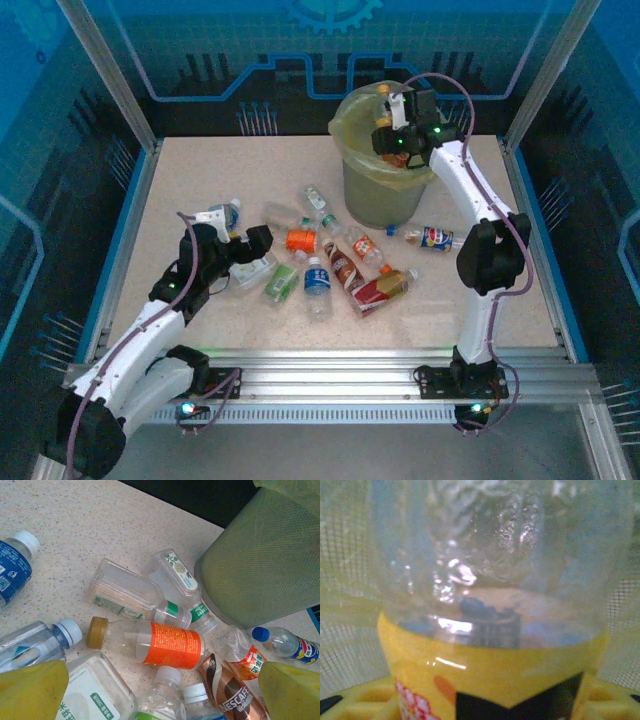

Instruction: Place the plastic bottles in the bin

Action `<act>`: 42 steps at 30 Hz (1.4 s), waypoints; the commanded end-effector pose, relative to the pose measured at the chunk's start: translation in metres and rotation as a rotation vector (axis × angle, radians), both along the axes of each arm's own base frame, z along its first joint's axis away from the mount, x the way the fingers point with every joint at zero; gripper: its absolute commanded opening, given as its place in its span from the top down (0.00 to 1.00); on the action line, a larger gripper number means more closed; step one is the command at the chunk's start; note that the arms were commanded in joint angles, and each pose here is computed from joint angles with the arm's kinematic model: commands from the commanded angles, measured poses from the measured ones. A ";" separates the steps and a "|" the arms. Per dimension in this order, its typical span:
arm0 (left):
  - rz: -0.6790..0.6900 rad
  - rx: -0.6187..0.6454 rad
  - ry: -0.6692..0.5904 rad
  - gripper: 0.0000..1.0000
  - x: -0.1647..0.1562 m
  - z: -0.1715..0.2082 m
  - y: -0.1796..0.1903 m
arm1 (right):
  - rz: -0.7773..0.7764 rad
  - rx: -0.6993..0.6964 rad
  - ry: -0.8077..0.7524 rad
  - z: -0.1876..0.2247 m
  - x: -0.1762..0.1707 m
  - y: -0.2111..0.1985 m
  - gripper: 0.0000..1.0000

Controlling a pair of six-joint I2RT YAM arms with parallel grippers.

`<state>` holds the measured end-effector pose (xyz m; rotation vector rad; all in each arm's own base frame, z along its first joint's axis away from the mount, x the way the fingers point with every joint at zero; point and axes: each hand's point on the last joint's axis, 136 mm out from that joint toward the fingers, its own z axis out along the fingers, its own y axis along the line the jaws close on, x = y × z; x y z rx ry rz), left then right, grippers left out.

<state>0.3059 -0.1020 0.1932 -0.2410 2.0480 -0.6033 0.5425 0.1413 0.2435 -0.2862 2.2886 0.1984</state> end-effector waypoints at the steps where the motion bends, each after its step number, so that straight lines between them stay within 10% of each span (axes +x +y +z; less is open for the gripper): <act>1: 0.022 -0.007 -0.016 0.01 0.003 0.014 0.001 | 0.016 0.002 0.006 -0.005 0.001 -0.001 0.36; 17: 0.029 0.070 0.013 0.01 0.001 0.022 0.008 | 0.007 -0.030 -0.046 0.029 -0.007 0.002 0.00; 30: 0.099 0.246 0.251 0.01 0.027 0.006 0.054 | -0.194 -0.068 -0.126 0.115 -0.058 -0.023 0.00; 42: 0.109 0.161 0.243 0.01 0.041 0.002 0.053 | -0.545 0.015 0.109 0.073 -0.182 -0.089 0.00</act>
